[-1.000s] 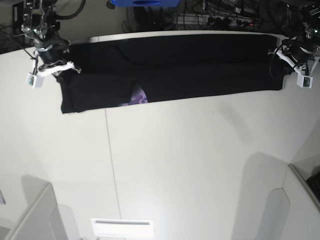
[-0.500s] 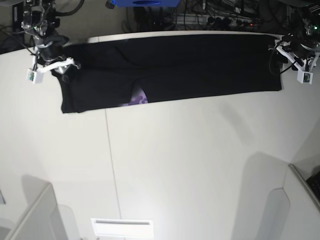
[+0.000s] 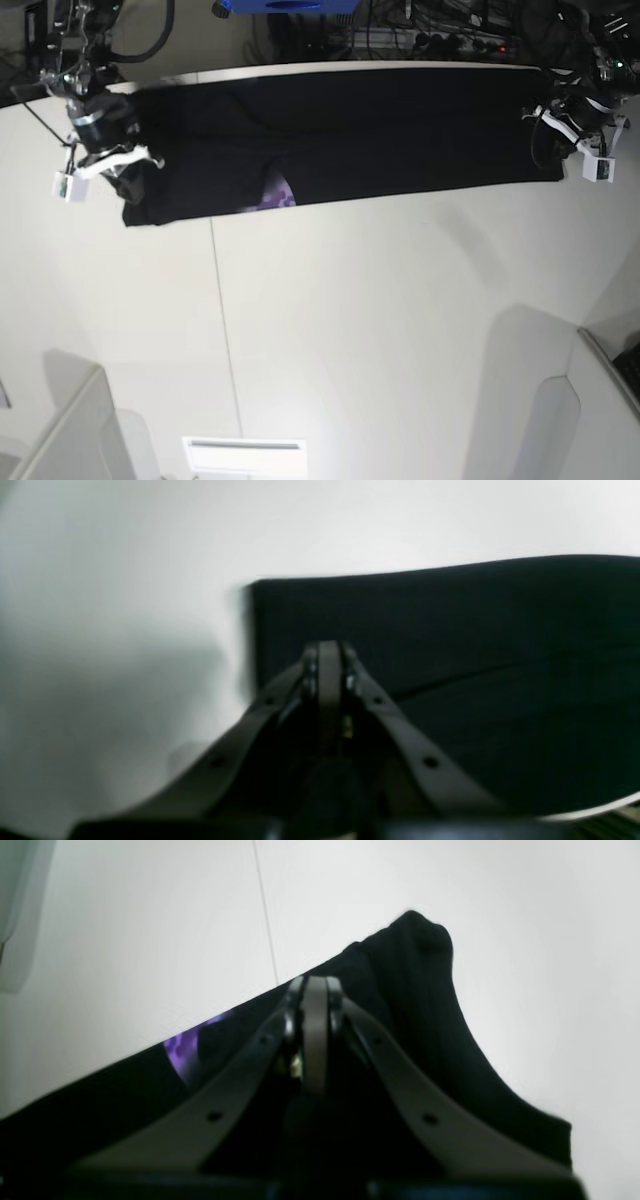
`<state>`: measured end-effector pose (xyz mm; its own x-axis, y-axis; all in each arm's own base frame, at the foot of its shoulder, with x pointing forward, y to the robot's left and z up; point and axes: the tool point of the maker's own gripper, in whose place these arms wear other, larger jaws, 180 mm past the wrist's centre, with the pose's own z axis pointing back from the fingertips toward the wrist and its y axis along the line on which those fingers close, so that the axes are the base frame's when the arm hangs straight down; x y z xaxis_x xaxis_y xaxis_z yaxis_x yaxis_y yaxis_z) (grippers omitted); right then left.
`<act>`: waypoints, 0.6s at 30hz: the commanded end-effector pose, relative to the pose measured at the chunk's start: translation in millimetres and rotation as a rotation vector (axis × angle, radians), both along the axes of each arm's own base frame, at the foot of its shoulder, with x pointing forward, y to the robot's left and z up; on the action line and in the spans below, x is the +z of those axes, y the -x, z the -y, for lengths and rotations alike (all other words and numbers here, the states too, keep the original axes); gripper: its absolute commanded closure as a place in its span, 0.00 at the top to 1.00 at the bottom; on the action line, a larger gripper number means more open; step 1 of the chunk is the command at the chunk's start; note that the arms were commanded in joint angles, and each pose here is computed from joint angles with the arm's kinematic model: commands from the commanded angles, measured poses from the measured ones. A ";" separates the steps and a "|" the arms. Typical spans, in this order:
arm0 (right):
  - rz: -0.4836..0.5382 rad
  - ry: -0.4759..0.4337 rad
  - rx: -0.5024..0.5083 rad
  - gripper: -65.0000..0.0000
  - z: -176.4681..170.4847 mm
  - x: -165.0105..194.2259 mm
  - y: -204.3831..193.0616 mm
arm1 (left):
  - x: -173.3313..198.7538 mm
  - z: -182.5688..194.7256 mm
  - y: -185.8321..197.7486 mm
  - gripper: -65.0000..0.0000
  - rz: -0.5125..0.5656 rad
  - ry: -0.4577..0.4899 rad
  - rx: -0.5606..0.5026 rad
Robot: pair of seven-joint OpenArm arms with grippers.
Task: Fold the T-shirt properly
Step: 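Open both grippers to release the folded hem, then move both grippers down to grasp the folded strip's ends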
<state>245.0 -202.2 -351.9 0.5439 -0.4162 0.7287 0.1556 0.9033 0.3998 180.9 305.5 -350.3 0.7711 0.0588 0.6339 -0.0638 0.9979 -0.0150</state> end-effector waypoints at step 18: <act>-0.167 0.043 -0.091 0.00 47.0 -70.2 -53.8 | -66.4 10.3 -12.2 0.00 -0.106 -0.053 -0.020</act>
